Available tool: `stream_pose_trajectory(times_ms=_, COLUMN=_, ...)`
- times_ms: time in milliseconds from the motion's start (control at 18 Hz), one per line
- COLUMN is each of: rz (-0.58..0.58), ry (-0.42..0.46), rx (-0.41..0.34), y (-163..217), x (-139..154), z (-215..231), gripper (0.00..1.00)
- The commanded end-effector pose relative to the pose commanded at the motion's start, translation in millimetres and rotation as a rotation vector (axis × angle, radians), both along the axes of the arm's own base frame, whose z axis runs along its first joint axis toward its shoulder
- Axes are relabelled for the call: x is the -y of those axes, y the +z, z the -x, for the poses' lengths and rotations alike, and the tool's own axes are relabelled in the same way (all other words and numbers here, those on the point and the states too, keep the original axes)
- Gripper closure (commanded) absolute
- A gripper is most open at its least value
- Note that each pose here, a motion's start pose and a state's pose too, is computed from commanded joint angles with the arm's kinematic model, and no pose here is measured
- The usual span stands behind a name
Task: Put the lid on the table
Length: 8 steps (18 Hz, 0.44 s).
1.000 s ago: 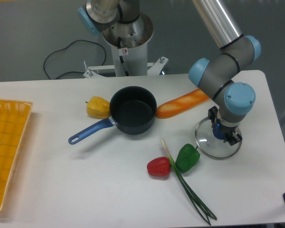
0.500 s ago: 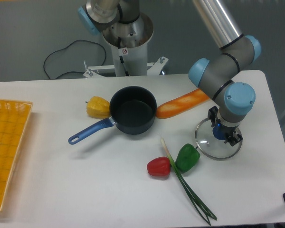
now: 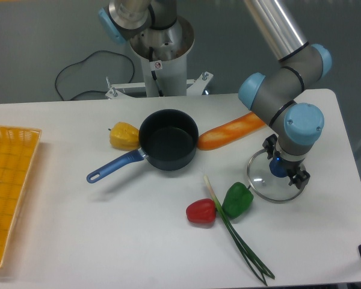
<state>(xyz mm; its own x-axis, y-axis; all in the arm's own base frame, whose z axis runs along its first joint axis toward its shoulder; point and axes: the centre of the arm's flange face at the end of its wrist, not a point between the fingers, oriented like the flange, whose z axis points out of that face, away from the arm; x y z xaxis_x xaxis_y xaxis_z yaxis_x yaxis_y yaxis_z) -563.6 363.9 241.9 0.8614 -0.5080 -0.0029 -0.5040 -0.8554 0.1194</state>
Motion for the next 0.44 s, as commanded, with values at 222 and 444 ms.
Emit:
stream_pose_trajectory(times_ms=222, rz=-0.010, ry=-0.014, rx=-0.024, y=15, x=-7, z=-1, gripper=0.00)
stream_pose_trajectory(times_ms=444, rz=-0.020, ry=-0.018, rx=-0.045, y=32, x=-7, z=-3, gripper=0.00)
